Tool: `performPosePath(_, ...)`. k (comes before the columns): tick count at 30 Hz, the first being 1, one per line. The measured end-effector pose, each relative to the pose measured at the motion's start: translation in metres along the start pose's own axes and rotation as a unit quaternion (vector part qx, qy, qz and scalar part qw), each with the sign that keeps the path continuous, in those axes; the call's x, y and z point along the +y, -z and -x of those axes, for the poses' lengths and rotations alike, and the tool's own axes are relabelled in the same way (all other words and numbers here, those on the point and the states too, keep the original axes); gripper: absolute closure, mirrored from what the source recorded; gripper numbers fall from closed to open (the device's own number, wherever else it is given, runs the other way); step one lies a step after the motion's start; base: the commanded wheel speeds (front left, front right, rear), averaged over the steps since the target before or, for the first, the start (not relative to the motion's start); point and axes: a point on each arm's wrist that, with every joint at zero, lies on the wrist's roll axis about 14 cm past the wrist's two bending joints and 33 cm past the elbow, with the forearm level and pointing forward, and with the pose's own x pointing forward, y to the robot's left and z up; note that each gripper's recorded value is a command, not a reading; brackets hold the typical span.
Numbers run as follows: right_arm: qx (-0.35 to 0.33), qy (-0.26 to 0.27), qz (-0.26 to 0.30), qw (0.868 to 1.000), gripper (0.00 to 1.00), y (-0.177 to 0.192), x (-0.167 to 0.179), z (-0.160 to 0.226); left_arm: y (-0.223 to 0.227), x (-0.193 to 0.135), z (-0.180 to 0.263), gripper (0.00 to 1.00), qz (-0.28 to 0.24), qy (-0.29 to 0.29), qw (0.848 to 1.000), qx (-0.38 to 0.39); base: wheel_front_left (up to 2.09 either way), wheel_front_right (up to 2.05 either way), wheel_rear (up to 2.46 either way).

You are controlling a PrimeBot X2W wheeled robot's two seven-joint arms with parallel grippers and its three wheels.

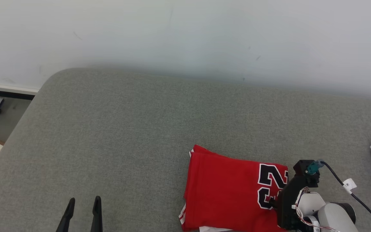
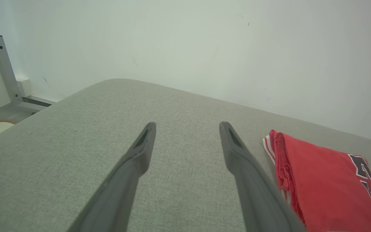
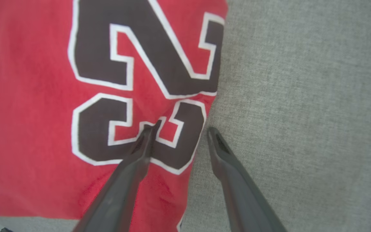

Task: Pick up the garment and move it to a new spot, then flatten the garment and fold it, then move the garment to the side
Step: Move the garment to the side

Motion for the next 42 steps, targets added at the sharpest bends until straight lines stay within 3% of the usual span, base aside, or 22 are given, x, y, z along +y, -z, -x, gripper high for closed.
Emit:
performPosePath(1,-0.003,0.000,0.002,1.000,0.92,-0.001,0.001,0.000,0.000,0.000,-0.001,0.00,0.000,0.000,1.000,0.000,0.00,0.00,0.00)
performPosePath(2,-0.007,0.000,0.004,1.000,1.00,-0.002,0.001,0.000,0.000,0.000,-0.001,0.00,0.000,0.000,1.000,-0.001,0.00,0.00,0.00)
performPosePath(6,-0.049,0.022,0.012,0.998,1.00,-0.025,-0.010,0.007,-0.004,-0.007,-0.010,0.00,0.000,0.011,1.000,-0.008,0.00,0.00,0.00)
performPosePath(12,-0.103,0.099,0.011,0.990,1.00,-0.071,-0.055,0.033,-0.012,-0.028,-0.033,0.00,0.000,0.044,0.999,-0.023,0.00,0.00,0.00)
performPosePath(18,-0.159,0.187,-0.007,0.970,1.00,-0.104,-0.120,0.080,-0.007,-0.054,-0.054,0.00,0.004,0.082,0.996,-0.019,0.00,0.00,0.00)
performPosePath(29,-0.169,0.338,-0.050,0.925,1.00,-0.100,-0.234,0.143,0.021,-0.091,-0.090,0.00,0.006,0.143,0.990,0.012,0.00,0.00,0.00)
performPosePath(42,-0.144,0.453,-0.078,0.876,1.00,-0.077,-0.332,0.152,0.064,-0.103,-0.116,0.00,-0.020,0.188,0.980,0.060,0.00,0.00,0.00)
